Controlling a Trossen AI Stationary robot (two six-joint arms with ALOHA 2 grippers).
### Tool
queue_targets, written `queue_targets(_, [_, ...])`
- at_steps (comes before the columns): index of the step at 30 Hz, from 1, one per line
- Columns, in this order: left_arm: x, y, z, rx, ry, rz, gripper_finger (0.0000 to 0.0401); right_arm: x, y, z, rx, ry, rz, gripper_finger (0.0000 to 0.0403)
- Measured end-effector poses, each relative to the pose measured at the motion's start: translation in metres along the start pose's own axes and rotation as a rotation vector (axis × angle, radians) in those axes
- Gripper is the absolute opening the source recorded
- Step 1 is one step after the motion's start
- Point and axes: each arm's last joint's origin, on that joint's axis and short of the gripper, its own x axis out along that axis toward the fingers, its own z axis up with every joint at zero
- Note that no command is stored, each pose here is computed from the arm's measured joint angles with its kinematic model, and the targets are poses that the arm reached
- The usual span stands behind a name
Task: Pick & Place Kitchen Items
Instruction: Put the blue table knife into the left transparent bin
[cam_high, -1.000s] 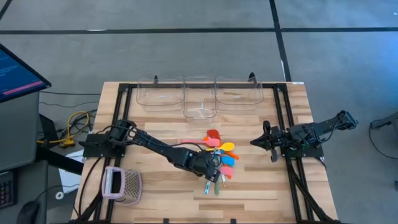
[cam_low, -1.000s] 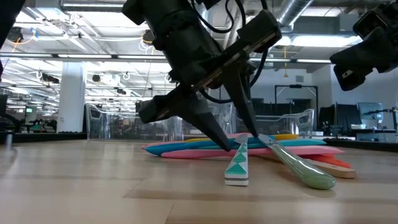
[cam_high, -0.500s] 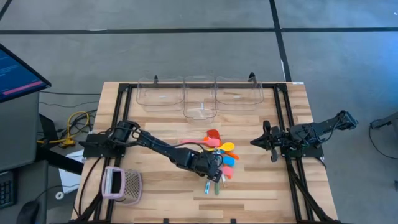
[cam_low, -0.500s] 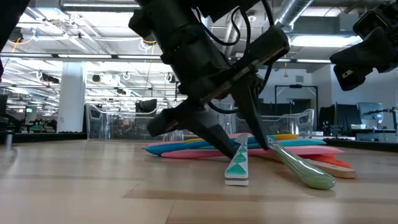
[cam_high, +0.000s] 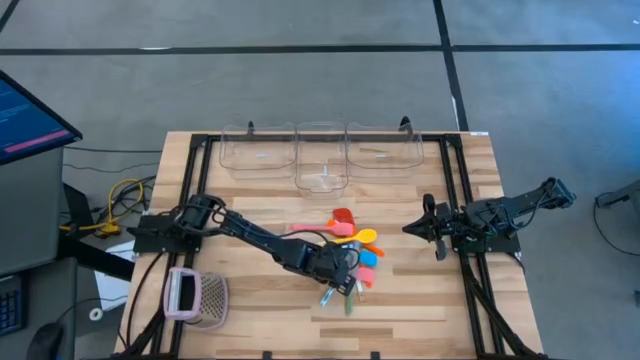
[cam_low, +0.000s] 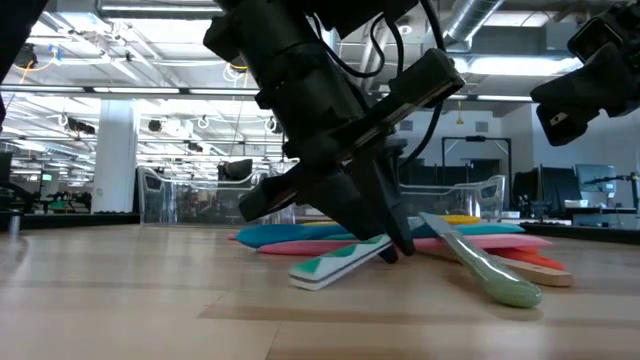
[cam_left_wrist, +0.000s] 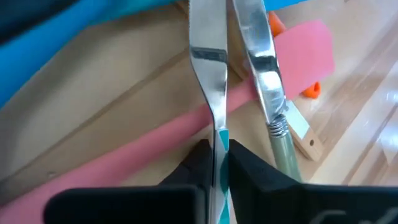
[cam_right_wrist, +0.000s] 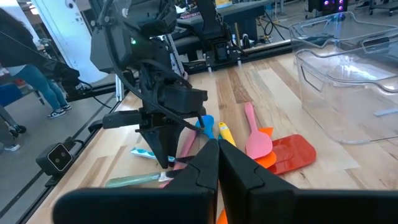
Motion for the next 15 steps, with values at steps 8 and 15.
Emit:
queue_targets(8, [-0.013, -0.004, 0.000, 0.035, -0.010, 0.001, 0.0006, 0.000, 0.000, 0.000, 0.000, 0.000, 0.000, 0.0003])
queue_targets(15, [-0.064, -0.024, 0.005, 0.104, -0.142, -0.064, 0.0005, 0.000, 0.000, 0.000, 0.001, 0.001, 0.000, 0.0003])
